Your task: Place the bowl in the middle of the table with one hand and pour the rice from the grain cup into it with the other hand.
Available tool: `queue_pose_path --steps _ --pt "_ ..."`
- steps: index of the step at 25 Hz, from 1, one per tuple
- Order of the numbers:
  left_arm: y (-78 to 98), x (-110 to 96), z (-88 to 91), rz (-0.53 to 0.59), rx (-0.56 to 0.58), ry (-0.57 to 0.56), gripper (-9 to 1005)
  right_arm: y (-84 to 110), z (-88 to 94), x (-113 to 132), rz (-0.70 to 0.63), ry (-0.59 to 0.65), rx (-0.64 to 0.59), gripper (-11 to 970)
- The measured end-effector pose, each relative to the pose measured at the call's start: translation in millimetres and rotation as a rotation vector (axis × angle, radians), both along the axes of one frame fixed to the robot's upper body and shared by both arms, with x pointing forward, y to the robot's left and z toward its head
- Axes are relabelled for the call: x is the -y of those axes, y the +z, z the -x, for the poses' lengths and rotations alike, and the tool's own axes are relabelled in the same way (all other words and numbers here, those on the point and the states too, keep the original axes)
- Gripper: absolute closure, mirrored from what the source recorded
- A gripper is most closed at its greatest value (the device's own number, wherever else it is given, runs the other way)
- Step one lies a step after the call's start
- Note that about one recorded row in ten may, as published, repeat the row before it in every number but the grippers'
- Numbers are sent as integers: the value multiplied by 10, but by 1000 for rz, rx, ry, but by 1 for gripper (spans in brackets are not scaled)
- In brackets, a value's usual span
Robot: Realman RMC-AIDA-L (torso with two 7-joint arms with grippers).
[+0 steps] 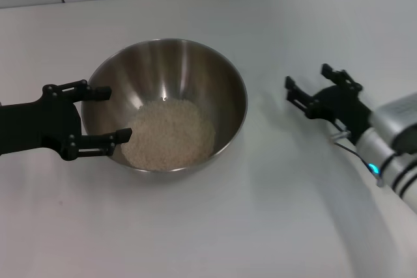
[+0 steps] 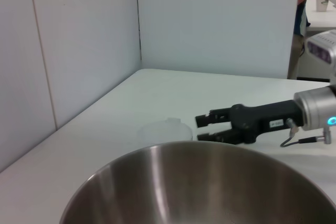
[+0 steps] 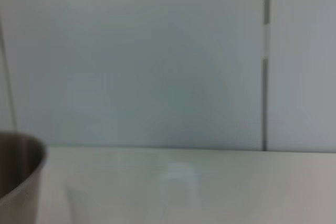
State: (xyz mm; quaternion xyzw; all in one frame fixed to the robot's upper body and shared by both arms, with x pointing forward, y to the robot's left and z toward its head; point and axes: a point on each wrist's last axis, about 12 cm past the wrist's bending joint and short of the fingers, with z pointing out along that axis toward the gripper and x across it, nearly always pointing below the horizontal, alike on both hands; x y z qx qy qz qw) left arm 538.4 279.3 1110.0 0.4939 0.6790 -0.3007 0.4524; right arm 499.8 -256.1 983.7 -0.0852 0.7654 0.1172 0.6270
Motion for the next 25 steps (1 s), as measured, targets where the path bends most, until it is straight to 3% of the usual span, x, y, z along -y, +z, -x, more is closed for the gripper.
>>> queue_pose_path --steps 2,5,9,13,14,15,19,25 --pt "-1 -1 2 0 0 1 159 13 61 84 -48 -25 16 167" --pt "0 -5 1 -1 1 2 159 135 226 325 -161 -54 133 147" --pt "0 -7 -3 -3 3 6 159 434 317 527 -245 123 294 133" --pt "3 -5 -11 -4 3 5 159 795 59 557 -224 505 240 133" --pt "10 -2 -17 -4 6 4 159 983 -143 499 -165 668 149 133" --pt "10 -2 -17 -4 6 4 159 983 -143 499 -165 668 149 133" --pt "29 -9 -32 -6 8 9 158 1283 -510 201 46 888 -19 133" --pt "57 -8 -56 -22 -7 13 158 1467 -752 -85 245 941 -159 133"
